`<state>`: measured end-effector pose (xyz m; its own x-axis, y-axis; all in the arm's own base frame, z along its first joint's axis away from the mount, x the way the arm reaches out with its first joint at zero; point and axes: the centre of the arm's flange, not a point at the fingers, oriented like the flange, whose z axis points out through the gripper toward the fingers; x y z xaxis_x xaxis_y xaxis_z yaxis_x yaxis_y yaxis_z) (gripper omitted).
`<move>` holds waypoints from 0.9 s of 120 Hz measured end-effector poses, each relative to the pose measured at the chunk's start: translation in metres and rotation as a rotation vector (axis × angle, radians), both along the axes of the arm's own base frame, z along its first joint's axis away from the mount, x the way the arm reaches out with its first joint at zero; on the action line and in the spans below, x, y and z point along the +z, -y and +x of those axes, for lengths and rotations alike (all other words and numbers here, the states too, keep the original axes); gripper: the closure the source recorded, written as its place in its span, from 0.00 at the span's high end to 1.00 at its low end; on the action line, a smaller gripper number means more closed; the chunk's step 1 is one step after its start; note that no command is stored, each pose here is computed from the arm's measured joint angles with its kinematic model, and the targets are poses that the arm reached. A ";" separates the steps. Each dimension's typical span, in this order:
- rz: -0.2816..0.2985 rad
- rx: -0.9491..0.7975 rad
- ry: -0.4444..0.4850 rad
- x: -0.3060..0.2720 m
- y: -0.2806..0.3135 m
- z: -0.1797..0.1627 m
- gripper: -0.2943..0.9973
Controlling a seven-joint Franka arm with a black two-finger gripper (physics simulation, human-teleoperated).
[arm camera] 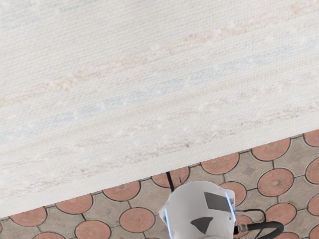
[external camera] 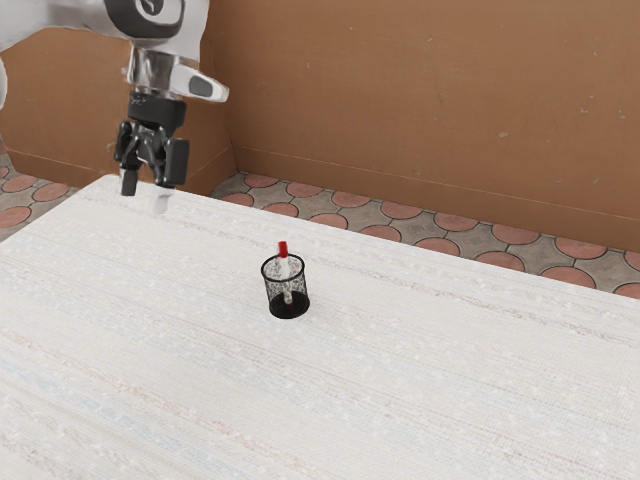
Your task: Take the marker out of the pen holder and place it to the left of the pen holder.
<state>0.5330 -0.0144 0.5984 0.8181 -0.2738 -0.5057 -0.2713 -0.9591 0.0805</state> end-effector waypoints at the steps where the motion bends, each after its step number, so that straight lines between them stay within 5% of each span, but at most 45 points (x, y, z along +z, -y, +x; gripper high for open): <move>1: -0.004 -0.009 0.017 -0.001 0.000 0.003 0.77; 24: -0.075 -0.198 0.299 0.012 0.008 0.038 0.77; 34: -0.179 -0.540 0.390 0.043 0.090 0.029 0.77; 43: -0.330 -0.883 0.339 0.013 0.170 0.032 0.77; 55: -0.504 -1.107 0.224 -0.070 0.173 0.071 0.77; 72: -0.643 -1.449 0.197 -0.143 0.210 0.081 0.77; 84: -0.679 -1.569 0.235 -0.182 0.194 0.099 0.77; 108: -0.562 -1.704 0.394 -0.202 0.169 0.178 0.77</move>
<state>0.7113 -0.1832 0.3961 -0.4625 -0.8848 0.0578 -0.8865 0.4605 -0.0451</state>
